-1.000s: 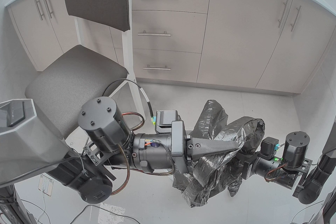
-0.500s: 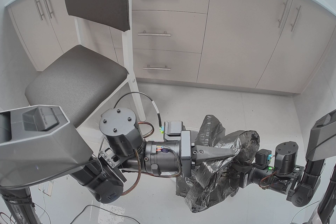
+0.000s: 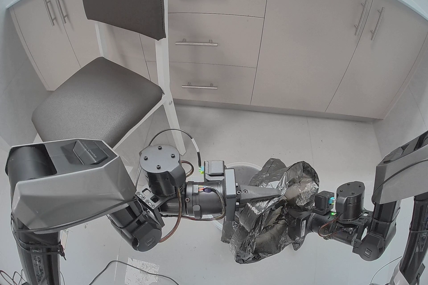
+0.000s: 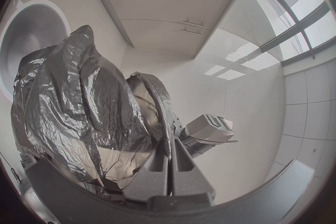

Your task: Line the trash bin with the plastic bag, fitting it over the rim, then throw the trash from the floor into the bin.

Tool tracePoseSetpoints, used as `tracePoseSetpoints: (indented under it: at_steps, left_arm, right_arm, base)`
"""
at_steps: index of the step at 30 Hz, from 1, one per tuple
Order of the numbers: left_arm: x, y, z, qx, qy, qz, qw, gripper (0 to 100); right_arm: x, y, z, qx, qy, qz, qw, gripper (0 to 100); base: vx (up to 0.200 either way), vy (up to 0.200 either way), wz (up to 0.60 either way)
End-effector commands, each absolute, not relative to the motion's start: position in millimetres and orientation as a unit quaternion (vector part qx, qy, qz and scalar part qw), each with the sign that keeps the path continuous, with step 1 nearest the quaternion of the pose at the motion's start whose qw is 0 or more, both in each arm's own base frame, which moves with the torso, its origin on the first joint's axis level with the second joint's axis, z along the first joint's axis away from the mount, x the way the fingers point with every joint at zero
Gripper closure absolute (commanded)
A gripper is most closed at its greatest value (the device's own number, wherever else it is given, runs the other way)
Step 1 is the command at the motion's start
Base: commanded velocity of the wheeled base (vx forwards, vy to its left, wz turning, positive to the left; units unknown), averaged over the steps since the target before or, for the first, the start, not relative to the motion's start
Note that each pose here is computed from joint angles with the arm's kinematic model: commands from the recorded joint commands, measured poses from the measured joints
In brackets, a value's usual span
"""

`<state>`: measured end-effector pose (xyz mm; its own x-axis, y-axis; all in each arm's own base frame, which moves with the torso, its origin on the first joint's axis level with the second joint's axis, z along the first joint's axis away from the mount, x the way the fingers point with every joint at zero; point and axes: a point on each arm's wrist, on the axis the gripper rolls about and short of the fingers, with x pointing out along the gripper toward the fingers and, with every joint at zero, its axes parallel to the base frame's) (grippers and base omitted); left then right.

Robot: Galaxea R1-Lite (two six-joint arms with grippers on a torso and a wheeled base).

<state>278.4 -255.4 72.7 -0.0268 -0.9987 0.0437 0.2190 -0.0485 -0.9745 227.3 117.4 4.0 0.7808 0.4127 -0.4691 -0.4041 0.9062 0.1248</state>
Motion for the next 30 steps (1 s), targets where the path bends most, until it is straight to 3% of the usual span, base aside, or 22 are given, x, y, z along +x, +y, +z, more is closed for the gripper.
tracePoseSetpoints:
  at_steps: [1, 11, 30]
  left_arm:
    - [293.0, -249.4, 56.2, -0.459, 0.439, -0.548, 0.545, 100]
    - [306.0, -231.2, 58.3, -0.472, 0.424, -0.532, 0.561, 100]
    - [301.1, -216.8, 54.3, -0.479, 0.434, -0.51, 0.567, 100]
  right_arm:
    - [241.1, 121.6, -6.5, 0.017, 0.247, 0.211, 0.946, 100]
    - [259.0, 135.8, -15.2, 0.023, 0.23, 0.222, 0.947, 100]
    - [249.6, 152.7, -27.4, 0.047, 0.258, 0.242, 0.934, 100]
  base:
    - [0.0, 0.0, 0.0]
    - [0.0, 0.0, 0.0]
    - [0.0, 0.0, 0.0]
